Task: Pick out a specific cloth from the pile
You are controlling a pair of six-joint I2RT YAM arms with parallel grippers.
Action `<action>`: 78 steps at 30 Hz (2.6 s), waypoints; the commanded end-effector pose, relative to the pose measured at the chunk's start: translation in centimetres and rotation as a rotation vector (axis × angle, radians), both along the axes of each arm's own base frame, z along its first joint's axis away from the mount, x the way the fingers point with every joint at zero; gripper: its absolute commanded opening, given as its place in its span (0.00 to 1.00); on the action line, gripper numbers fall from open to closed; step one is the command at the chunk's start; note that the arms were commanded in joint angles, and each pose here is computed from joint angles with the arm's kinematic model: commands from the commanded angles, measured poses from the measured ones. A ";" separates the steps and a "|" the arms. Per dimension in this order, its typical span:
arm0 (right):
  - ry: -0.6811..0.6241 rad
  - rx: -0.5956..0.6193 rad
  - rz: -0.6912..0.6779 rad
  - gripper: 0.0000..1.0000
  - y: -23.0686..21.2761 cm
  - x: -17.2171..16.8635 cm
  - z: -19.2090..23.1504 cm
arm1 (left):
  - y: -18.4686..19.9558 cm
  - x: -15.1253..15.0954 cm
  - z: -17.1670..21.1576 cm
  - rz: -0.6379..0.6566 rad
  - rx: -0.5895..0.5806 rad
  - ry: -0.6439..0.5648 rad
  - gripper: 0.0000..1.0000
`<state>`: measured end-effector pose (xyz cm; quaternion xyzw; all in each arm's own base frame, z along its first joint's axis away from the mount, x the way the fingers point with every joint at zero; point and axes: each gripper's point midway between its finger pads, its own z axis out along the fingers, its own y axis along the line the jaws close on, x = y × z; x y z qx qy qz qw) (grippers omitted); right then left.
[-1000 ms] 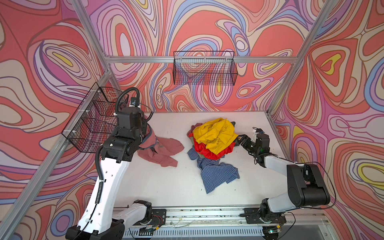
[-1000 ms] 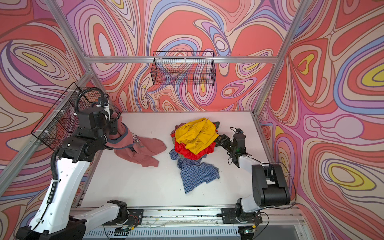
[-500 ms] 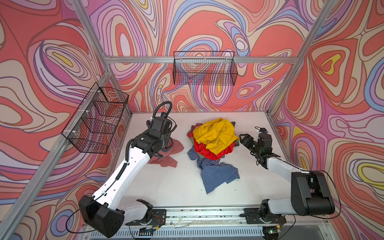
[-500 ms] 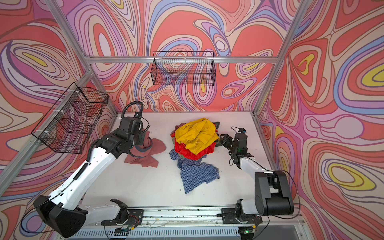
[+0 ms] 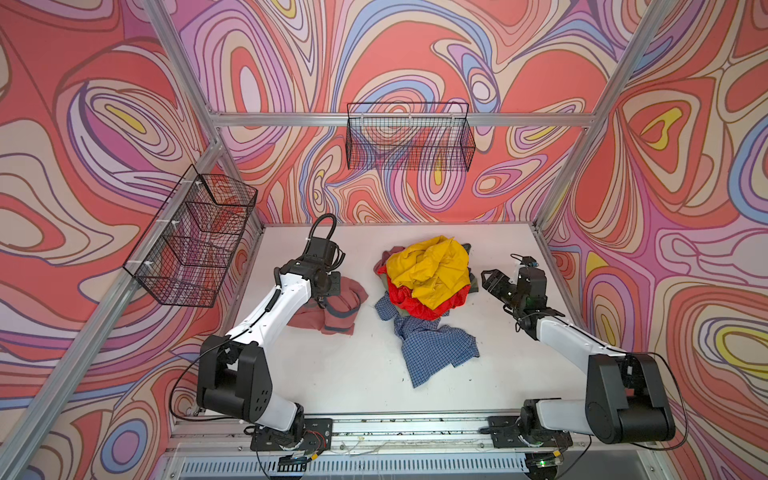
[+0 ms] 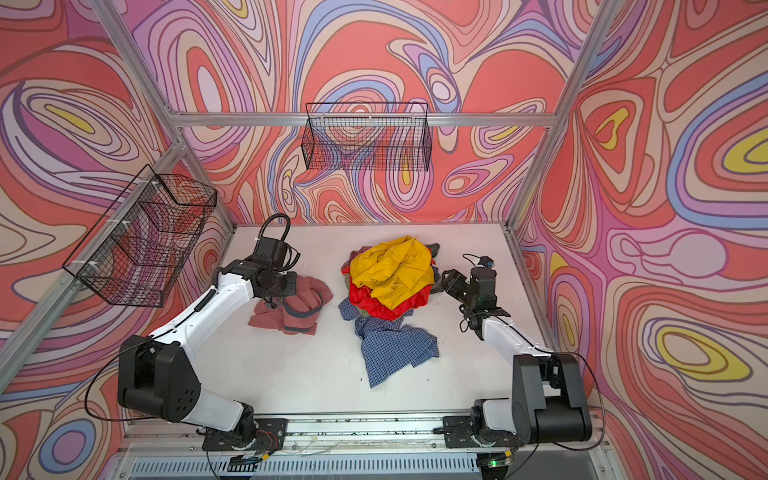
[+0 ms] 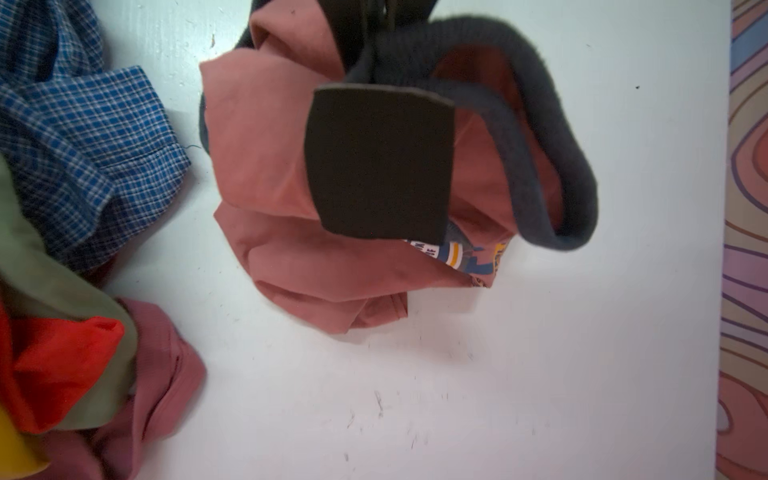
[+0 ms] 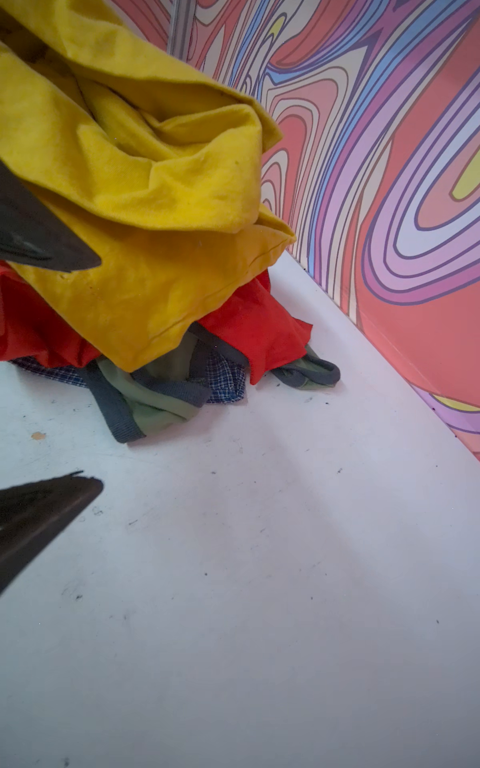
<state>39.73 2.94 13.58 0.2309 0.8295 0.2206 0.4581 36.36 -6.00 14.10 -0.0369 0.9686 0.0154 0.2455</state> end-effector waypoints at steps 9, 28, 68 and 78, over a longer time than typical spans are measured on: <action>0.002 -0.035 0.004 0.80 -0.3 0.1 0.6 | 2.3 -1.2 -6.7 0.142 0.004 0.159 0.43; -0.026 -0.155 -0.013 0.82 -1.5 -0.1 2.9 | 8.8 -6.2 1.7 0.391 0.207 -0.027 0.94; -0.071 -0.295 0.042 0.87 -1.8 -1.2 5.5 | -3.9 -4.2 -10.4 -0.434 0.373 0.336 0.96; -0.072 -0.306 0.032 0.87 -2.1 -1.3 5.8 | -2.7 -3.7 -12.9 -0.335 0.268 0.418 0.46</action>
